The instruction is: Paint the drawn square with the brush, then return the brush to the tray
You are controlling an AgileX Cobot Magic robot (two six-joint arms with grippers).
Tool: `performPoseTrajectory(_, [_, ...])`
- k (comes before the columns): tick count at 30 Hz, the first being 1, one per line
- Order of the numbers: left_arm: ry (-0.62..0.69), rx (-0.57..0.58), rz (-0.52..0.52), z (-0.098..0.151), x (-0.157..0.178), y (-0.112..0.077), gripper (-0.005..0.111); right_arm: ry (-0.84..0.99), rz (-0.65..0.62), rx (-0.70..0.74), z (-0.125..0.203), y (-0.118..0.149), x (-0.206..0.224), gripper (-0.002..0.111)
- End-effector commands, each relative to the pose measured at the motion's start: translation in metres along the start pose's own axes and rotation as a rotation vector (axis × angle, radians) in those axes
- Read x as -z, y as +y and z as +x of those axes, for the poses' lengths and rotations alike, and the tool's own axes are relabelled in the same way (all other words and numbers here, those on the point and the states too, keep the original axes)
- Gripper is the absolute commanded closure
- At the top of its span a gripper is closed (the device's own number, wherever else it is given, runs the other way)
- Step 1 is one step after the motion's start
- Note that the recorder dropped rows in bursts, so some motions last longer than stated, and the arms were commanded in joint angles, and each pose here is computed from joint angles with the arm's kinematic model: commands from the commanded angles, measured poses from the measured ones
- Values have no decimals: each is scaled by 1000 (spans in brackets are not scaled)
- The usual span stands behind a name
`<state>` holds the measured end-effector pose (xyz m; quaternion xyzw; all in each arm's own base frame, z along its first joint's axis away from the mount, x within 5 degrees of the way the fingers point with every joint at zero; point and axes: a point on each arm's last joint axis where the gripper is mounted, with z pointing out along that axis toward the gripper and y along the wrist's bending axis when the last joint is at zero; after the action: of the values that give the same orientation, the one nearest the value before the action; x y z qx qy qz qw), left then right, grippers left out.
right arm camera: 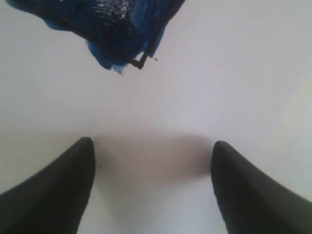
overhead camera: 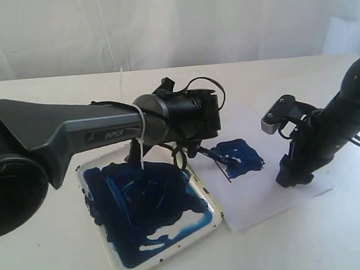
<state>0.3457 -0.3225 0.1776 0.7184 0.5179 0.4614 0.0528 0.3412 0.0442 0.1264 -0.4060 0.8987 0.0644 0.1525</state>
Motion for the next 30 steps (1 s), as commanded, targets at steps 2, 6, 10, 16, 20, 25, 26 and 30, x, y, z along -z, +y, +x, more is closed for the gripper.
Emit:
performPoseTrajectory(2, [18, 32, -27, 0, 2, 1, 107, 20, -7, 8, 4, 0, -7, 45])
performPoseTrajectory(6, [3, 26, -36, -3, 6, 1, 107, 20, -7, 8, 4, 0, -7, 45])
performPoseTrajectory(10, [-13, 29, -46, -5, 7, 1, 107, 20, -7, 8, 4, 0, -7, 45])
performPoseTrajectory(16, [-13, 33, -49, -4, 4, 2, 107, 20, -7, 7, 4, 0, -7, 45])
performPoseTrajectory(20, [55, 18, -13, 2, -9, -1, 107, 19, -7, 3, 4, 0, -7, 45])
performPoseTrajectory(25, [97, 39, 23, 9, -22, -3, 107, 21, -11, 2, 4, 0, -7, 45])
performPoseTrajectory(26, [109, 41, 18, 10, -22, -3, 107, 21, -11, 2, 4, 0, -7, 45])
performPoseTrajectory(30, [136, 56, -32, 13, -22, 2, 107, 20, -7, 2, 4, 0, -7, 45])
